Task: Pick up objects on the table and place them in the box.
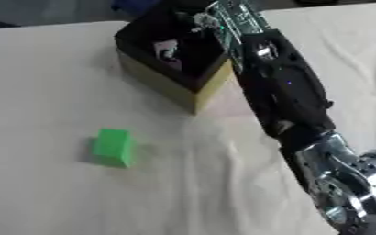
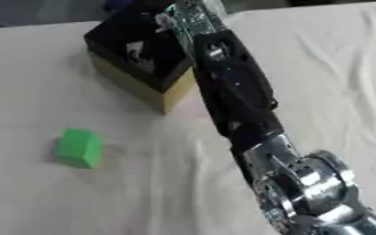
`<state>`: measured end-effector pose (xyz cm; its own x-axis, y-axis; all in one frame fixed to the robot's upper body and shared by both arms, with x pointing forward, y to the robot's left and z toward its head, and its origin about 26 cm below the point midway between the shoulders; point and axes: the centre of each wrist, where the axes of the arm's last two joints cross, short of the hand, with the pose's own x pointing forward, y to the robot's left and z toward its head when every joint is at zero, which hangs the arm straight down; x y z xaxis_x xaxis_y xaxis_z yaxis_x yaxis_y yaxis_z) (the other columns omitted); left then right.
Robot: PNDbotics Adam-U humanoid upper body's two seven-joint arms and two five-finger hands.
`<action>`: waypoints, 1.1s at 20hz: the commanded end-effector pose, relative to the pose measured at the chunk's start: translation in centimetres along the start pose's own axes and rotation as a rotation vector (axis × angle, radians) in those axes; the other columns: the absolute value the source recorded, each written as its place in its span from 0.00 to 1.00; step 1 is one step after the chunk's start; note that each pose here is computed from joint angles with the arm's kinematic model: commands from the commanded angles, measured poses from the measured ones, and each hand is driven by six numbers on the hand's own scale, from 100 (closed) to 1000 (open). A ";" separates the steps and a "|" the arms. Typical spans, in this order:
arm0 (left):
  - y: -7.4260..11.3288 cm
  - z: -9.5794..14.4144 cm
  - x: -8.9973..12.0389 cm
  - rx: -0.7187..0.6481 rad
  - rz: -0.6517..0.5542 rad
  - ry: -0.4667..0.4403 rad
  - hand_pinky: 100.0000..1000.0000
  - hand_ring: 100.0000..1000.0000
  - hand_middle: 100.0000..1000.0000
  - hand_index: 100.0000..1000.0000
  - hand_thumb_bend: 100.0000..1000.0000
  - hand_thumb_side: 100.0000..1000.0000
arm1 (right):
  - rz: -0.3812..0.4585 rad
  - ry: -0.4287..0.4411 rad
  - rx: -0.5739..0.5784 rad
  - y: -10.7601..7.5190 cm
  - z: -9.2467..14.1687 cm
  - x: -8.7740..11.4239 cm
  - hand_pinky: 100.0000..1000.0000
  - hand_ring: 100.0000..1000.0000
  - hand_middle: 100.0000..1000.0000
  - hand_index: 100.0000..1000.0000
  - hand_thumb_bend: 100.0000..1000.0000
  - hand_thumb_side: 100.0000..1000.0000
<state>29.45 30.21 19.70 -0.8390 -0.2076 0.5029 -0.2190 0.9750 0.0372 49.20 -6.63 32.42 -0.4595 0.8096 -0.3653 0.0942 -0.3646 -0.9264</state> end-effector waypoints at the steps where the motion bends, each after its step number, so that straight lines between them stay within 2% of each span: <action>1: 0.1 -0.4 0.5 -0.005 0.004 -0.019 0.69 0.69 0.68 0.70 0.01 0.94 | 0.027 0.027 -0.040 -1.9 0.4 -0.2 0.86 1.00 0.88 0.91 0.33 0.64; 5: 0.1 -0.3 0.5 -0.006 0.005 -0.018 0.69 0.69 0.68 0.70 0.01 0.94 | 0.019 0.024 -0.075 -2.3 0.6 -0.3 0.86 1.00 0.86 0.90 0.29 0.63; 7: 0.1 -0.3 0.5 -0.006 0.005 -0.017 0.69 0.69 0.68 0.70 0.01 0.94 | -0.010 0.011 -0.128 -2.9 1.0 -0.4 0.86 0.98 0.83 0.90 0.18 0.62; 8: 0.1 -0.3 0.5 -0.007 0.006 -0.017 0.69 0.69 0.68 0.70 0.01 0.94 | -0.027 0.001 -0.156 -3.2 1.3 -0.5 0.86 0.98 0.83 0.90 0.18 0.62; 9: 0.1 -0.3 0.5 -0.009 0.006 -0.016 0.69 0.69 0.68 0.70 0.01 0.94 | -0.045 -0.012 -0.191 -3.6 1.6 -0.7 0.85 0.94 0.79 0.89 0.07 0.63; 11: 0.1 -0.5 0.6 -0.017 0.006 -0.017 0.69 0.69 0.68 0.70 0.01 0.94 | -0.090 -0.039 -0.272 -4.6 2.5 -1.3 0.84 0.92 0.78 0.88 0.00 0.61; 16: 0.3 -1.8 1.1 -0.079 -0.046 -0.053 0.70 0.70 0.69 0.71 0.00 0.93 | -0.160 -0.094 -0.417 -6.2 5.0 -3.1 0.84 0.89 0.75 0.87 0.00 0.59; 18: 0.4 -2.8 1.5 -0.124 -0.108 -0.080 0.70 0.70 0.69 0.72 0.00 0.92 | -0.186 -0.102 -0.478 -6.6 6.1 -4.2 0.84 0.89 0.75 0.87 0.00 0.57; 22: 0.7 -5.6 2.9 -0.242 -0.303 -0.154 0.71 0.71 0.69 0.73 0.00 0.89 | -0.246 -0.129 -0.625 -6.7 8.7 -6.6 0.84 0.86 0.74 0.86 0.00 0.66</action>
<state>30.07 30.43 24.46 -0.8307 -0.4180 0.3678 -0.3150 0.8975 0.3086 45.08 -12.48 39.63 -0.6231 0.7695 -0.1396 0.3844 0.1459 -0.9116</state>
